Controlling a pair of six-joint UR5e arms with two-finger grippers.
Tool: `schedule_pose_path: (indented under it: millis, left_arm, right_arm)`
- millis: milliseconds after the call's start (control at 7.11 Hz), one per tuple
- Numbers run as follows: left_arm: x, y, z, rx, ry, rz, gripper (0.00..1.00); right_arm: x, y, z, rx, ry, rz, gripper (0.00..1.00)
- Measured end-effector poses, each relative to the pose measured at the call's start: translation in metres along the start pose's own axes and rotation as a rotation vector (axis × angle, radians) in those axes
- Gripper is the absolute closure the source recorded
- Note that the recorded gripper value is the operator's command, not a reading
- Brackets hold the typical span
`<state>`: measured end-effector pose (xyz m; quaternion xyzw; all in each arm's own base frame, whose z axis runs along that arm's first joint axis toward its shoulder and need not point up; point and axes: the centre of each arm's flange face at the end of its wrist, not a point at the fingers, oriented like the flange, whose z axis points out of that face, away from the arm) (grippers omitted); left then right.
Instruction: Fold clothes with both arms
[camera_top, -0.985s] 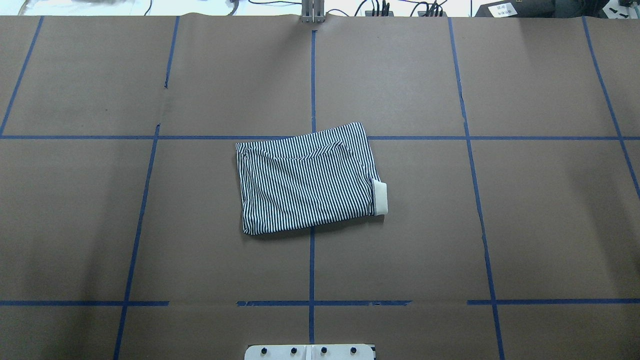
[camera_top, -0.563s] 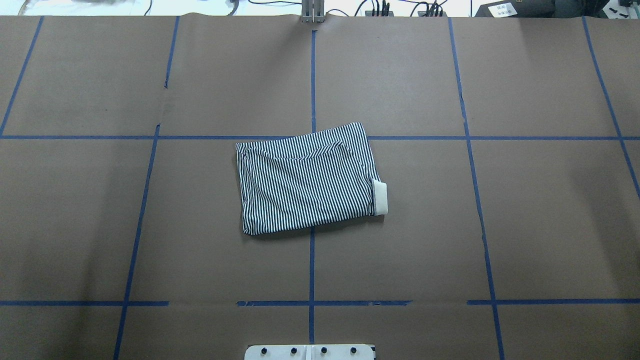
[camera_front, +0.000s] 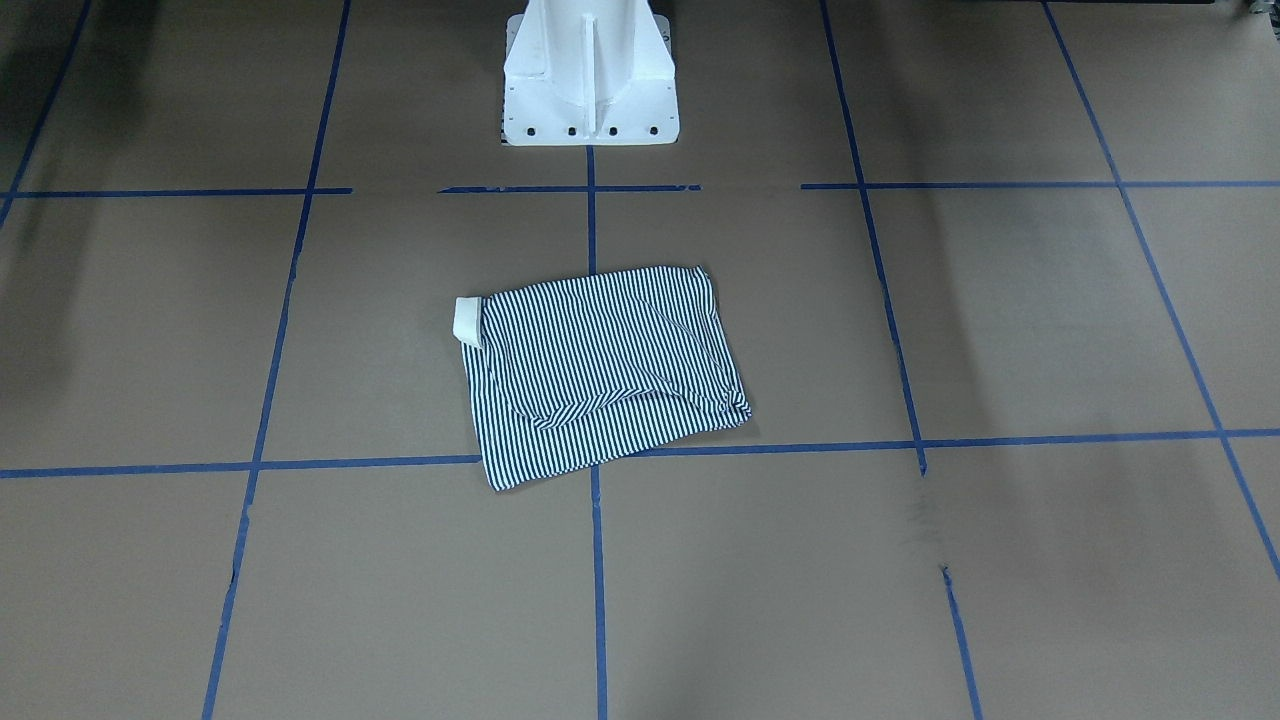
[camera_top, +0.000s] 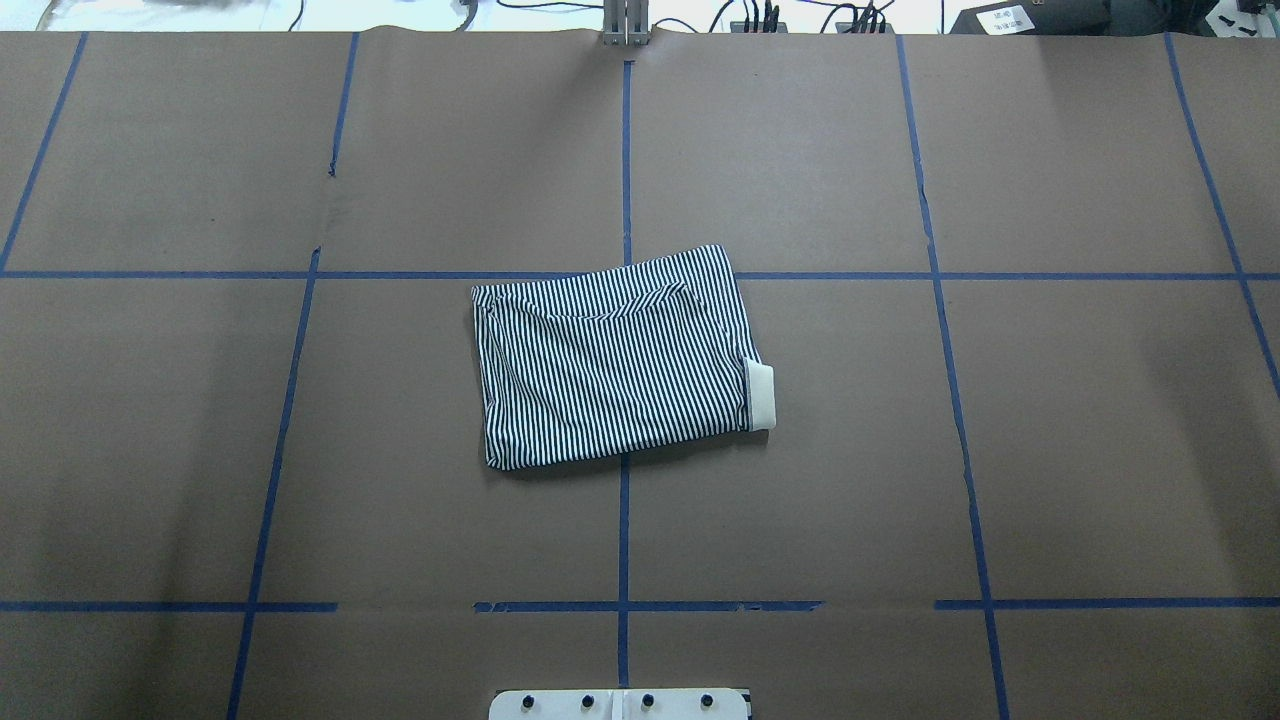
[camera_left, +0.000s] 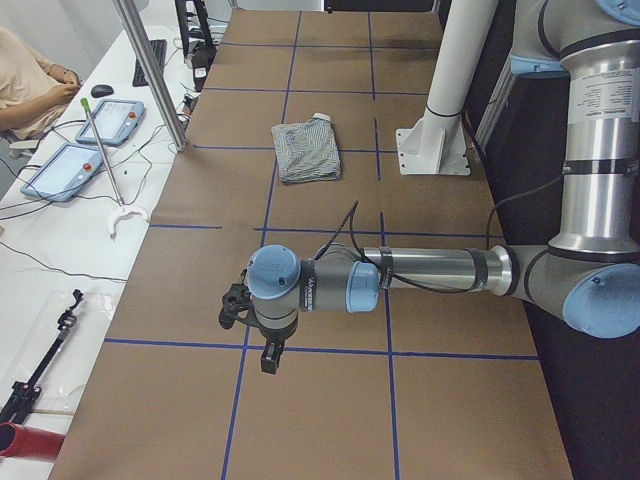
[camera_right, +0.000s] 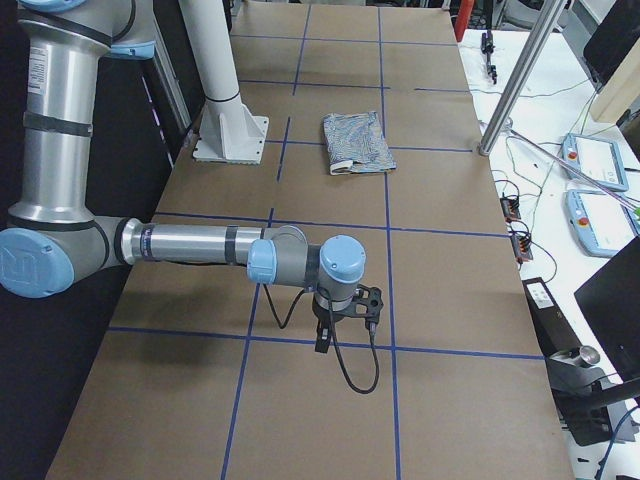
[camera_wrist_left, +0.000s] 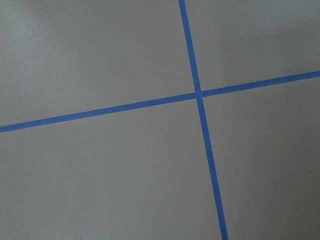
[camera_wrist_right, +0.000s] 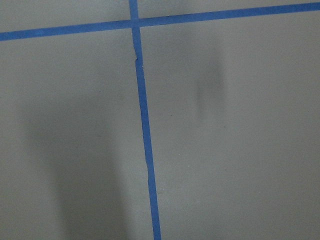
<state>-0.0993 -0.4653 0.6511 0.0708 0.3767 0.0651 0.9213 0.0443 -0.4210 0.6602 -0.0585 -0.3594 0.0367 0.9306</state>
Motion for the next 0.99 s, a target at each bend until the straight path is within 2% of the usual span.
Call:
schedule_pose_path:
  millis: [985]
  left_arm:
    - [0.0004,0.0009,0.0005,0.002,0.005,0.000,0.00]
  right_arm:
    - [-0.0037,-0.0016,0.0013,-0.003,0.000,-0.009,0.00]
